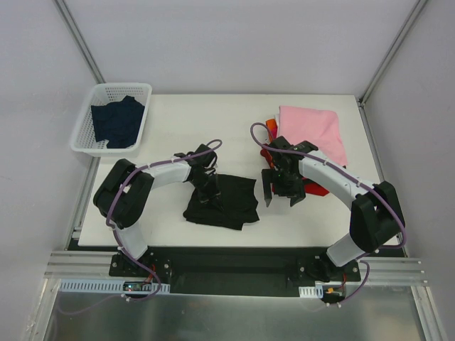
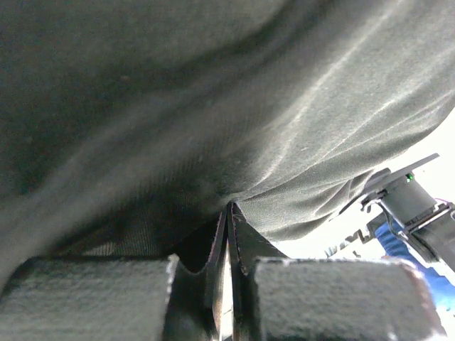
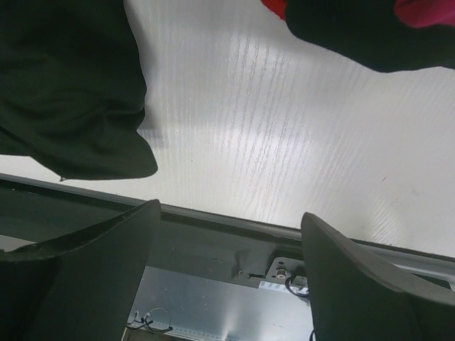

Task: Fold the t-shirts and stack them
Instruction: Put the neatly folded tshirt into the corner of the board with the right arm

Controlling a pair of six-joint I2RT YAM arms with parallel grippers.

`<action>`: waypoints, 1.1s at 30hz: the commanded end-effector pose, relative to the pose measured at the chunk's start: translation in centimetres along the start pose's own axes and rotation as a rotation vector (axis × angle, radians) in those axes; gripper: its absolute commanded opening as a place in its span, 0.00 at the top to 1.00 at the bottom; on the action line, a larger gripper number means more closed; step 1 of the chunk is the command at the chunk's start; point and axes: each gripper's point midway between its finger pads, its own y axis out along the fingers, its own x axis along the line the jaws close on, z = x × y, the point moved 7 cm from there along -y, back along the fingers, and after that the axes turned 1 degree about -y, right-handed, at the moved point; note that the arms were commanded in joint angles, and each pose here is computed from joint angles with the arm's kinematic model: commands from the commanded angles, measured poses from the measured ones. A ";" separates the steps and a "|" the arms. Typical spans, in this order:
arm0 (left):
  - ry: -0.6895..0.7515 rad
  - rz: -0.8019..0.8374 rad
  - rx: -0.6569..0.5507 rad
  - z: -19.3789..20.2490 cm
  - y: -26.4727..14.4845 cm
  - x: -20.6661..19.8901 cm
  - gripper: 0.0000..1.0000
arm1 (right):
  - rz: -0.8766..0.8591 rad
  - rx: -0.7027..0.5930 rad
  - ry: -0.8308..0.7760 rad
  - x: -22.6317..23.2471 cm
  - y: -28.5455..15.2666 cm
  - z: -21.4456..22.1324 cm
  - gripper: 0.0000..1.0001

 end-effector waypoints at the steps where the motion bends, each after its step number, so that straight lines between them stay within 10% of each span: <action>1: -0.044 -0.069 -0.058 0.1 -0.6 0.9 1.00 | -0.005 -0.026 -0.004 0.0 -0.9 0.2 0.16; 33: -0.318 -0.314 -0.252 -1.3 -3.4 4.3 1.00 | 0.071 -0.010 -0.027 -1.2 -0.9 0.9 0.16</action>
